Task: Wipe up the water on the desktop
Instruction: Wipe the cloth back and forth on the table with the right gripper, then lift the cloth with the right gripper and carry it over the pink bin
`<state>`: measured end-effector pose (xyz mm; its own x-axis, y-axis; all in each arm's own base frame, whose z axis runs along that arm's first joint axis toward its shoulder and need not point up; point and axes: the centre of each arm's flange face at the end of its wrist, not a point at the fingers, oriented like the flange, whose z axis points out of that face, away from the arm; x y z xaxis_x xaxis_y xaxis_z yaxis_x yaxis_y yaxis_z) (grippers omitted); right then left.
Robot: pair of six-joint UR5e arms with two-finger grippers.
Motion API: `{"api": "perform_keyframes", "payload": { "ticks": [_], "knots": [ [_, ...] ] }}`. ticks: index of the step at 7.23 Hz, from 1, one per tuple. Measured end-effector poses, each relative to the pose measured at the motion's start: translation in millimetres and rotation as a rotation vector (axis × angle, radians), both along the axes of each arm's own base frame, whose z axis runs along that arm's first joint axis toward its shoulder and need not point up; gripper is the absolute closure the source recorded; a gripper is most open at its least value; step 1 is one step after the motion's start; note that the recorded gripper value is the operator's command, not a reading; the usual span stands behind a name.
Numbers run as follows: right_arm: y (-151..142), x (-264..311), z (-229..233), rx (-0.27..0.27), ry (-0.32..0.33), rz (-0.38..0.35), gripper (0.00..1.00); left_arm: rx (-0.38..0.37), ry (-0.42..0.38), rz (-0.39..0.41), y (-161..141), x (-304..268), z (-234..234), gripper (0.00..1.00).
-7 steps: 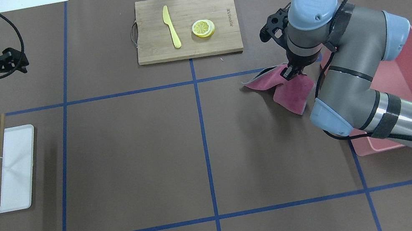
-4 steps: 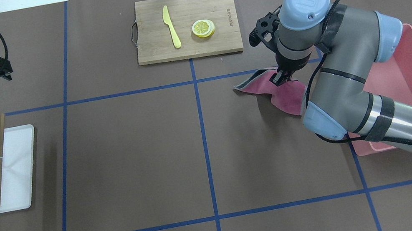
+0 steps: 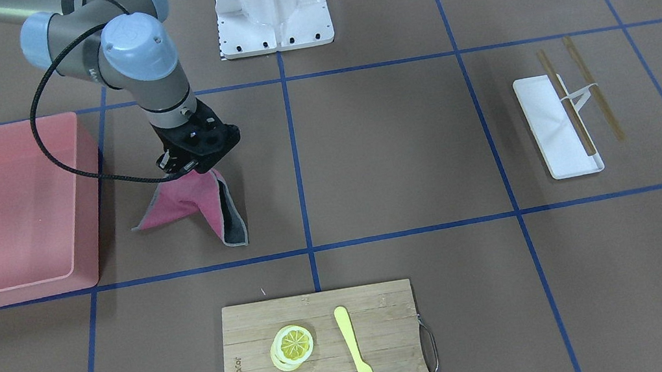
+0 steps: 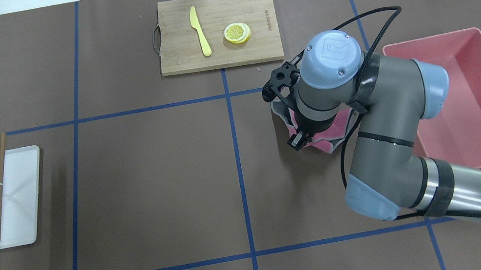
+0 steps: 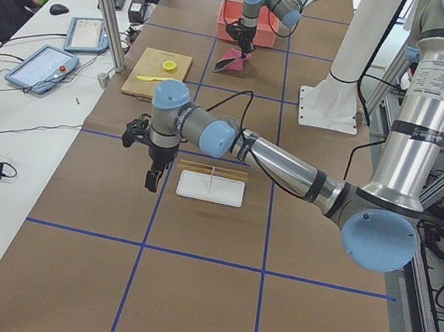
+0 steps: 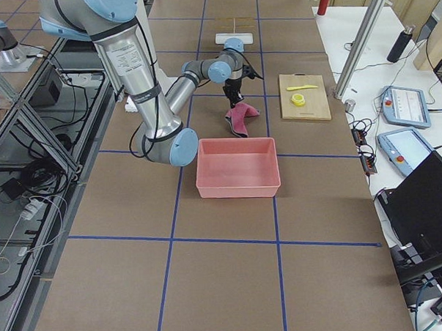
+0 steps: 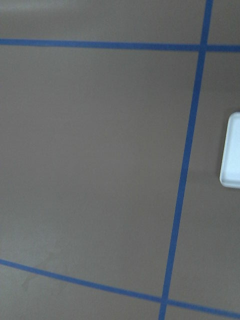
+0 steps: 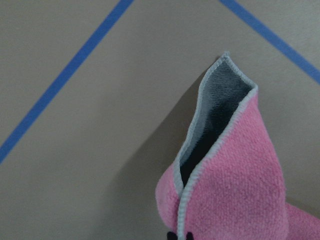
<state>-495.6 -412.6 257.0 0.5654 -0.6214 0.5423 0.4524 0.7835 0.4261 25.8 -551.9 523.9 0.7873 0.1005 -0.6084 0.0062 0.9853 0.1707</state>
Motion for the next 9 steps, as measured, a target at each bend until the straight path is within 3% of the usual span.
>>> {"api": "perform_keyframes", "payload": {
  "ticks": [3,4,5,7,9],
  "knots": [
    [99,-31,-36,-0.101,-0.071,-0.023,1.00,-0.015,-0.015,0.020,-1,-31,41,0.02],
    [120,-38,-41,-0.120,-0.080,-0.040,1.00,-0.017,-0.016,0.021,-1,-32,43,0.02],
    [120,-41,-37,-0.126,-0.068,-0.028,1.00,-0.017,-0.016,0.021,-1,-32,44,0.02],
    [55,-33,3,-0.127,0.013,0.064,1.00,-0.014,-0.014,0.021,-3,-31,41,0.02],
    [-17,0,44,-0.092,0.083,0.089,1.00,-0.010,-0.013,0.019,-6,-30,36,0.01]
  ]
}}
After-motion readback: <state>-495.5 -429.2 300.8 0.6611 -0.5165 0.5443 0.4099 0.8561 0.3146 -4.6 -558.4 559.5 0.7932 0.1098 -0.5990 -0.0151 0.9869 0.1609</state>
